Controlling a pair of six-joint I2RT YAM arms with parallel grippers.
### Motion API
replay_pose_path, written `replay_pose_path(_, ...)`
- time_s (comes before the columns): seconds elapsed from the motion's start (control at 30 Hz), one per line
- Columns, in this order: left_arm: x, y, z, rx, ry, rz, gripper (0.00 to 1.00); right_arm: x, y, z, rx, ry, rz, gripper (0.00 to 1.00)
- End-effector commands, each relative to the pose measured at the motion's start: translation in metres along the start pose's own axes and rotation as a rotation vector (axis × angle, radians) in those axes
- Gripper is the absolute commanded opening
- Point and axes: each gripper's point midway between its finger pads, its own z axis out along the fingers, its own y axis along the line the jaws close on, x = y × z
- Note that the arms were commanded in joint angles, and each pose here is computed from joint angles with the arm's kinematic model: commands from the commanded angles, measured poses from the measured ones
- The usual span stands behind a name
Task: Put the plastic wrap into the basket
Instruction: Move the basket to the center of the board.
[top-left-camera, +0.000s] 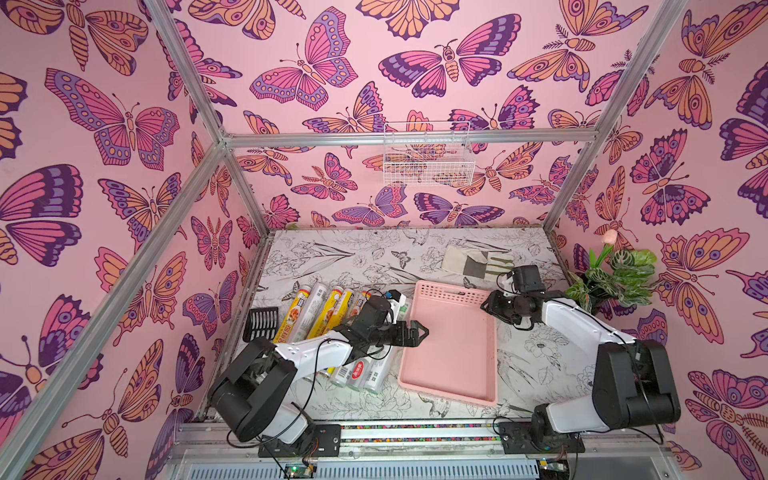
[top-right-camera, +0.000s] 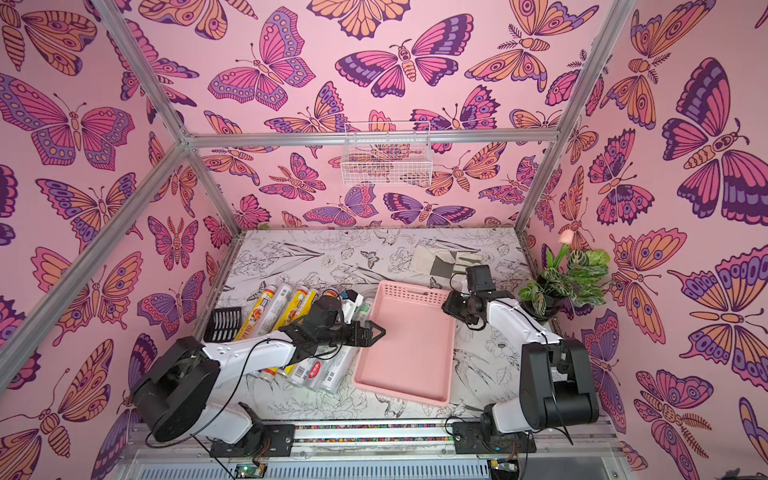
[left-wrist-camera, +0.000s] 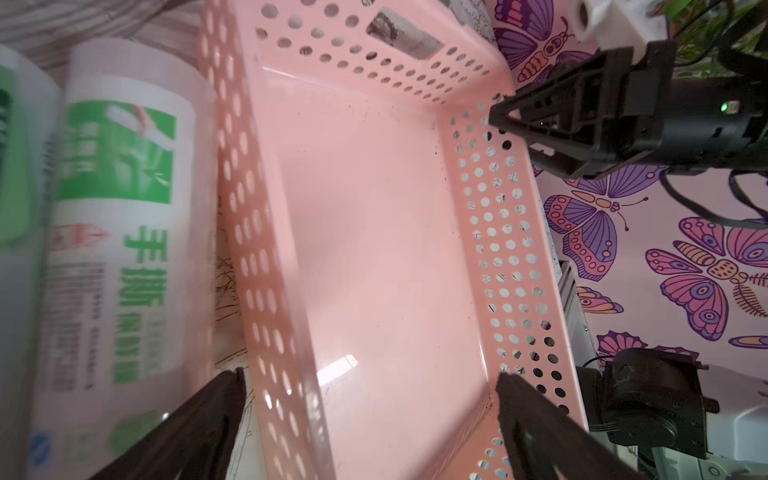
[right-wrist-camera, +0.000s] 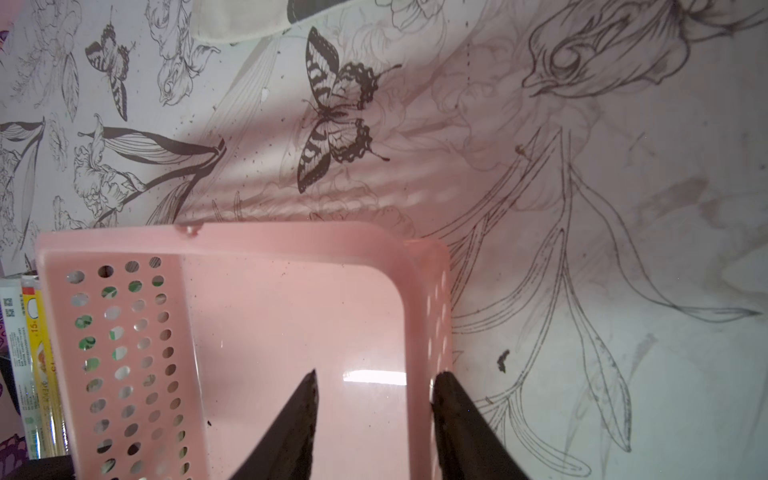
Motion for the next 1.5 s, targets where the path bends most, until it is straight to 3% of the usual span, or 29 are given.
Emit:
replay_pose_path(0.0, -0.005, -0.01, 0.012, 0.005, 0.015, -0.019, 1.0, -0.015, 0.012, 0.004, -0.019, -0.012, -0.012, 0.48)
replay_pose_path(0.3, -0.041, -0.031, 0.056, 0.04, 0.02, -0.028, 1.0, -0.058, 0.016, 0.026, 0.027, 0.022, -0.032, 0.48)
replay_pose_path(0.5, -0.058, -0.024, 0.063, 0.006, -0.001, -0.058, 1.0, -0.077, 0.016, 0.027, 0.062, 0.022, -0.036, 0.5)
replay_pose_path(0.73, -0.05, -0.011, 0.039, -0.077, -0.025, -0.058, 1.0, -0.076, 0.005, 0.014, 0.134, 0.015, -0.069, 0.57)
replay_pose_path(1.0, -0.037, -0.007, -0.003, -0.153, -0.017, 0.028, 1.0, -0.083, 0.006, -0.038, 0.181, -0.125, -0.1, 0.64)
replay_pose_path(1.13, -0.03, 0.007, -0.027, -0.247, -0.041, 0.06, 1.0, -0.08, 0.027, -0.07, 0.078, -0.21, -0.121, 0.63)
replay_pose_path(1.3, -0.016, 0.026, -0.06, -0.373, -0.03, 0.118, 0.88, -0.054, 0.064, -0.091, -0.101, -0.257, -0.178, 0.59)
replay_pose_path(1.47, -0.003, 0.03, -0.07, -0.4, 0.034, 0.158, 0.66, -0.017, 0.099, -0.09, -0.184, -0.199, -0.302, 0.58)
